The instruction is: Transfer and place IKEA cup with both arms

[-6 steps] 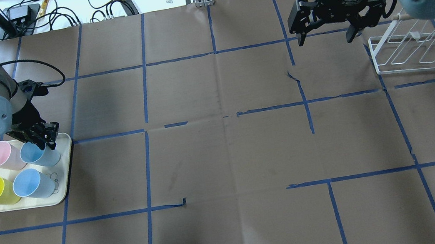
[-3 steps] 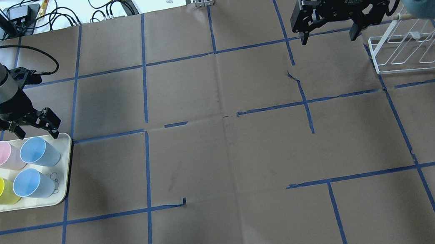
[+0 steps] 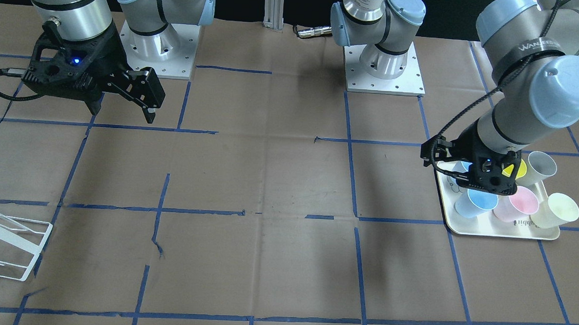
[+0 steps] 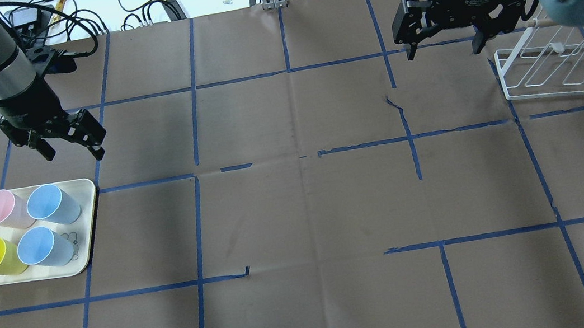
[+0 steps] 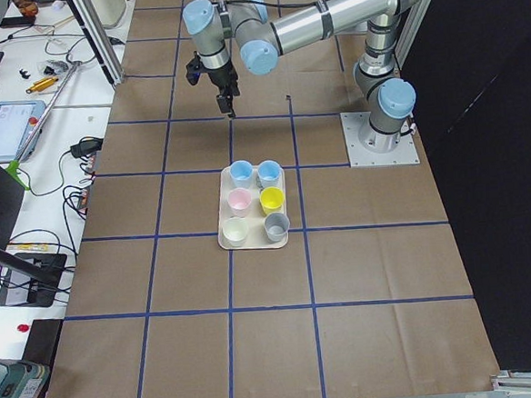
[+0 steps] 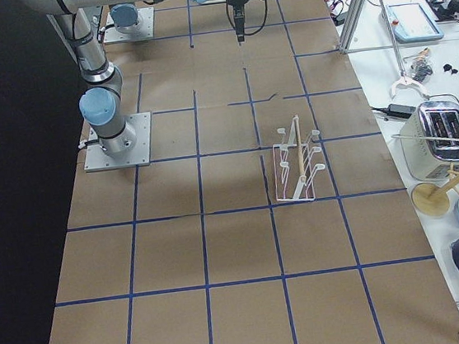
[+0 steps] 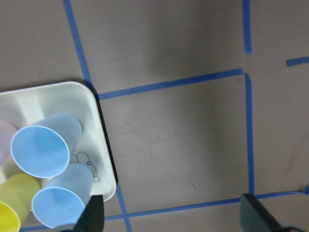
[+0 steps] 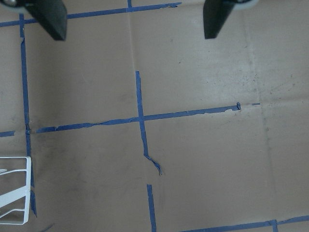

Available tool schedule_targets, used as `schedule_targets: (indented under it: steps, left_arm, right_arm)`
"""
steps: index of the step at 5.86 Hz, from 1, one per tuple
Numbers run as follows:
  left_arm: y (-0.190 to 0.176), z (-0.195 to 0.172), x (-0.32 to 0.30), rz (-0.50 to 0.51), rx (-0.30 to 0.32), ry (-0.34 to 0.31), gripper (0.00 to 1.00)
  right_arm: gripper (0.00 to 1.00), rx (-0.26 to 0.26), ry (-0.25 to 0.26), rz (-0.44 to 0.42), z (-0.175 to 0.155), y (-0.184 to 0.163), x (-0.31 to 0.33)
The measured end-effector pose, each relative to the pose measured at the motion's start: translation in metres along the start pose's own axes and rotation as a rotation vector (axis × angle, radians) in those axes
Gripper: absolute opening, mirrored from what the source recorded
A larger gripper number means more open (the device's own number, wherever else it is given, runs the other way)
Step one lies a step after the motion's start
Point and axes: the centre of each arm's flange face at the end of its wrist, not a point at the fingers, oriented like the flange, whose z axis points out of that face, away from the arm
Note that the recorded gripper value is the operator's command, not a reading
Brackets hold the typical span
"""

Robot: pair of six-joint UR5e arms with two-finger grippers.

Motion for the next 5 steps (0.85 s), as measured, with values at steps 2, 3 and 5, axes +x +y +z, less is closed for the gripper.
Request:
schedule_targets:
  steps: [2,3,5]
  left_arm:
    - [0.005,-0.05,0.08,-0.007,0.059,-0.026,0.98]
    - [0.014,-0.075,0.107,-0.045,0.112,-0.032,0.98]
    - [0.026,-0.095,0.127,-0.052,0.185,-0.005,0.98]
  right_arm:
    - [1.0,0.0,0.001,0.0,0.0,0.001,0.0]
    - [1.0,0.0,0.002,0.0,-0.001,0.001,0.0]
    - [1.0,-0.001,0.003,0.0,0.0,0.0,0.0]
